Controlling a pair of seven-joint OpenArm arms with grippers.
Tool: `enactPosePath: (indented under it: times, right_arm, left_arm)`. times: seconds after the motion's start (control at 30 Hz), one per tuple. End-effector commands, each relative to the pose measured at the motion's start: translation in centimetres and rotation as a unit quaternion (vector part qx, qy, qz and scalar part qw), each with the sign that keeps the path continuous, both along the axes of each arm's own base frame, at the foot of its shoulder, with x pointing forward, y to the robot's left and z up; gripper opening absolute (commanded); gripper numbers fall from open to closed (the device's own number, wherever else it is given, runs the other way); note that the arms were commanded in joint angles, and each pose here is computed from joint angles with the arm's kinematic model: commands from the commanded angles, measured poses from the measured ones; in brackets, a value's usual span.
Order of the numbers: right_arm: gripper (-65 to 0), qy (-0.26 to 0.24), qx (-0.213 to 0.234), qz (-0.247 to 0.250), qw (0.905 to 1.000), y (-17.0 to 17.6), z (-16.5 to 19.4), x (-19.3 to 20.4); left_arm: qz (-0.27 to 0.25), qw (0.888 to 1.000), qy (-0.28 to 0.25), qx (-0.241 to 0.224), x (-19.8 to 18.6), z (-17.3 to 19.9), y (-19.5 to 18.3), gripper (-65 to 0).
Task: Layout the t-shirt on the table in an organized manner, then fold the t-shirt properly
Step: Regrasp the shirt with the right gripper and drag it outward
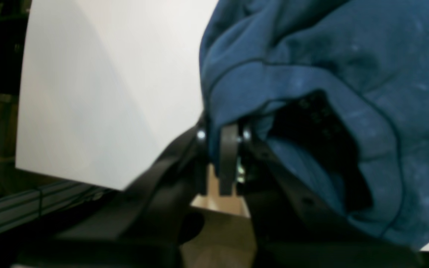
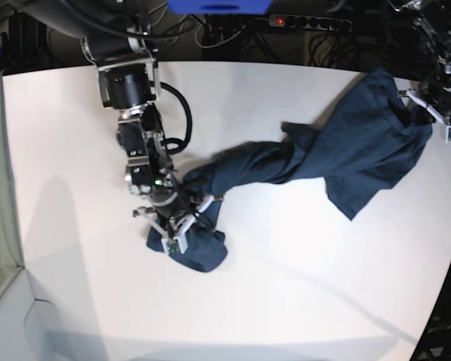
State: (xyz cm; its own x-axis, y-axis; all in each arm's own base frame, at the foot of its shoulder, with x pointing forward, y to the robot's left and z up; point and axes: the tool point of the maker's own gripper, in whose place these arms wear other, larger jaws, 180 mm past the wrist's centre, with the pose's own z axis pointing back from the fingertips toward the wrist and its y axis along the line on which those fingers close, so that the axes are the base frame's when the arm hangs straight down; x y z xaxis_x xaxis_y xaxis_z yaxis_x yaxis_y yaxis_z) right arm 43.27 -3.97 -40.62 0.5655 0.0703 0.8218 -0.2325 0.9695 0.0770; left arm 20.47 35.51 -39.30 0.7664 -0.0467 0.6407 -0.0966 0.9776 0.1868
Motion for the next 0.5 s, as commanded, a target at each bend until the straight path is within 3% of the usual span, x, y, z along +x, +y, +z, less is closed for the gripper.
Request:
enactPosePath:
  times: [0.0, 0.23, 0.47]
  right_arm:
    - [-64.6, -0.056, 0.007, -0.006, 0.9984, -0.4, 3.4, 1.6]
    - [-65.0, -0.189, 0.002, -0.017, 0.9819, -2.5, 12.5, -1.0]
    - [-65.0, -0.239, 0.014, -0.062, 0.9689, -6.1, 16.3, -5.0]
  left_arm:
    - [-0.002, 1.0, -0.019, 0.01, 0.7, 1.2, 0.5, -64.8]
    - [-0.002, 0.999, -0.031, 0.009, 1.7, 1.7, 0.5, -64.8]
    - [0.001, 0.999, -0.053, -0.001, 3.4, 2.3, -0.2, -64.8]
